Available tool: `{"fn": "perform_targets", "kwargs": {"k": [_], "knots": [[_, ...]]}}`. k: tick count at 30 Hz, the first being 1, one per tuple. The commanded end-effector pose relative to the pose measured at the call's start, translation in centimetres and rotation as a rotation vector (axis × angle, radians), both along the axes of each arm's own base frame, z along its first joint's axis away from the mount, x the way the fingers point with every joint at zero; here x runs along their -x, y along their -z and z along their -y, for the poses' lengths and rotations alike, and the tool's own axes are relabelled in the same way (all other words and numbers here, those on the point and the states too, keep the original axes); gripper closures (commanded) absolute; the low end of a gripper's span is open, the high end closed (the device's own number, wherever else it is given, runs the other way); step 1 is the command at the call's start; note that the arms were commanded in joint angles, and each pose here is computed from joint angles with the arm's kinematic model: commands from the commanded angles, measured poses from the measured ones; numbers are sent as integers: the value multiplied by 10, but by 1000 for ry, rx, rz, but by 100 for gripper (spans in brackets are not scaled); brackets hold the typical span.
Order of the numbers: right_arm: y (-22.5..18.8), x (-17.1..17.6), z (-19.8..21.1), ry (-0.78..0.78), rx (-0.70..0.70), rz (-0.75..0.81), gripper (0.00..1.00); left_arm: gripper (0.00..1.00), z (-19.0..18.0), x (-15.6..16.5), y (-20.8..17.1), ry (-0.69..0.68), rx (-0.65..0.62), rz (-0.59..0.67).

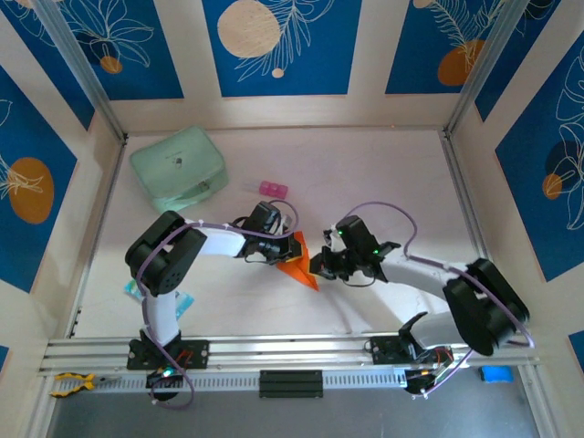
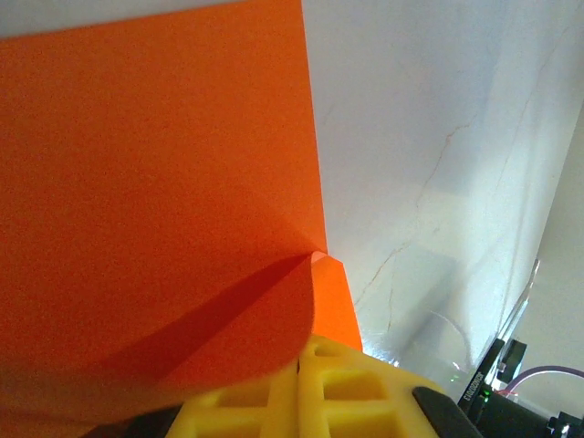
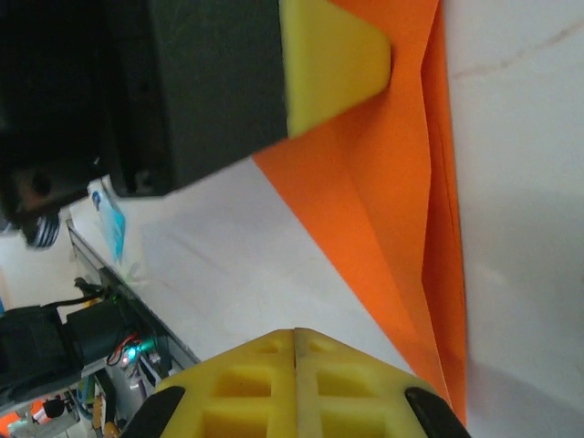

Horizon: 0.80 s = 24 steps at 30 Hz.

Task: Fold a paper plane with a square sheet of paper (pick it up from the middle)
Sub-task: Fourth fold the wing at the center of the table.

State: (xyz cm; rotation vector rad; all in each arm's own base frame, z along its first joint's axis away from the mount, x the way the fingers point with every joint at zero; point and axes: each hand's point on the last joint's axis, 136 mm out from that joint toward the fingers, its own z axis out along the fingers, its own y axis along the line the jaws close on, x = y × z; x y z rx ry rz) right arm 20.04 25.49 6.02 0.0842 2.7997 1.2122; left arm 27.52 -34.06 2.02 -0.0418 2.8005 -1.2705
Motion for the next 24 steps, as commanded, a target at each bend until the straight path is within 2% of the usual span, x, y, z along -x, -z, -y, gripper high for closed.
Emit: {"fn": "perform_targets", "kwargs": {"k": [1, 10, 24], "knots": [[10, -1, -9, -35, 25, -22, 94, 91, -20, 4, 21, -41, -79, -40], [32, -8, -11, -23, 82, -54, 94, 92, -19, 3, 20, -38, -75, -34], [76, 31, 21, 60, 69, -173, 95, 91, -17, 0, 7, -29, -56, 0]]}}
